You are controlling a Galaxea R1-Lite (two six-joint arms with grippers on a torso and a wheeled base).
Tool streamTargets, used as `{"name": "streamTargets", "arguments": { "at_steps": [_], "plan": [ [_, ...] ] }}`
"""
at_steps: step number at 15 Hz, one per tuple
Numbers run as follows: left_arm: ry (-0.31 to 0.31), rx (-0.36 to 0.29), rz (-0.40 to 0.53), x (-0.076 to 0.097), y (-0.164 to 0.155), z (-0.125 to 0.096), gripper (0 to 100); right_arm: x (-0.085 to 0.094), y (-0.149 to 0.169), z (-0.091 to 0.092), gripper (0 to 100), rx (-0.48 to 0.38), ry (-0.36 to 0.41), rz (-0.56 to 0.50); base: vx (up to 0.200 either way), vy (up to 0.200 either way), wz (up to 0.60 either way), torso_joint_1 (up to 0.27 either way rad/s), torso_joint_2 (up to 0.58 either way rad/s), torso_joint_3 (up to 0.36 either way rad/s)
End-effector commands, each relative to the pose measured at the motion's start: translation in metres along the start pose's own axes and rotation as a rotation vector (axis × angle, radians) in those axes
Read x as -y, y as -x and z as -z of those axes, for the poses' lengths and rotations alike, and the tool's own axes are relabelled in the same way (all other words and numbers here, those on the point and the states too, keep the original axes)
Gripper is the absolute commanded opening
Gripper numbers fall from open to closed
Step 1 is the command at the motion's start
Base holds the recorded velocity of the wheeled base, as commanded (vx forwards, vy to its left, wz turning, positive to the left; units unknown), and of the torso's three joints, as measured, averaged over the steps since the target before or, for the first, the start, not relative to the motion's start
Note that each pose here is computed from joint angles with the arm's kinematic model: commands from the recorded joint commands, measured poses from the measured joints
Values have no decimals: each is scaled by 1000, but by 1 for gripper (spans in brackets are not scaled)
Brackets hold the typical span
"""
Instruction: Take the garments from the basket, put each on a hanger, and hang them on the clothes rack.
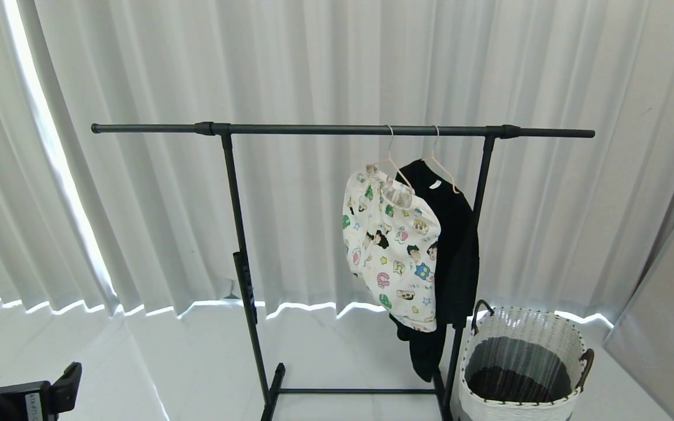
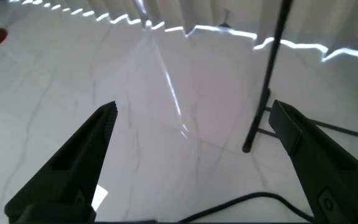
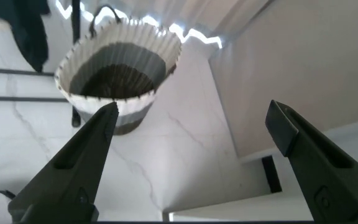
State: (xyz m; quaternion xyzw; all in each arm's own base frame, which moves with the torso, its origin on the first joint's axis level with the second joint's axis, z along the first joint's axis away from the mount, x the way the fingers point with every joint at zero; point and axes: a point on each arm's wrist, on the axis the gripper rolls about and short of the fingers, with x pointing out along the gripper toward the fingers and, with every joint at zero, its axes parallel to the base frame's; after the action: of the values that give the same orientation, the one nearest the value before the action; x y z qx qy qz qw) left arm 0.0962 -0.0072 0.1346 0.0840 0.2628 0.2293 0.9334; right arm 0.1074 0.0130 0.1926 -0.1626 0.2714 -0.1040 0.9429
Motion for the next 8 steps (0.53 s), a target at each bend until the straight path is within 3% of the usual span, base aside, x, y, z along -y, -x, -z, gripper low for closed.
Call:
{"name": "streamTargets", "arguments": {
  "at_steps": [1, 3, 5, 7, 8],
  "plan": [
    [28, 8, -52, -8, 4, 10, 100, 4, 5, 14, 100, -4, -19, 27, 0, 0, 0, -232, 525, 286],
    [70, 64, -89, -21, 16, 31, 100, 6, 14, 43, 100, -11, -34, 63, 0, 0, 0, -217, 498, 283],
    [102, 103, -186, -30, 23, 53, 100, 7, 24, 74, 100, -4, -53, 140, 0, 0, 0, -202, 483, 286],
    [99, 137, -307, -38, 28, 81, 100, 7, 33, 102, 100, 28, -72, 198, 0, 0, 0, -198, 486, 288],
    [103, 187, -335, -45, 36, 90, 100, 6, 35, 118, 100, 23, -67, 238, 0, 0, 0, -203, 486, 295]
  ]
}}
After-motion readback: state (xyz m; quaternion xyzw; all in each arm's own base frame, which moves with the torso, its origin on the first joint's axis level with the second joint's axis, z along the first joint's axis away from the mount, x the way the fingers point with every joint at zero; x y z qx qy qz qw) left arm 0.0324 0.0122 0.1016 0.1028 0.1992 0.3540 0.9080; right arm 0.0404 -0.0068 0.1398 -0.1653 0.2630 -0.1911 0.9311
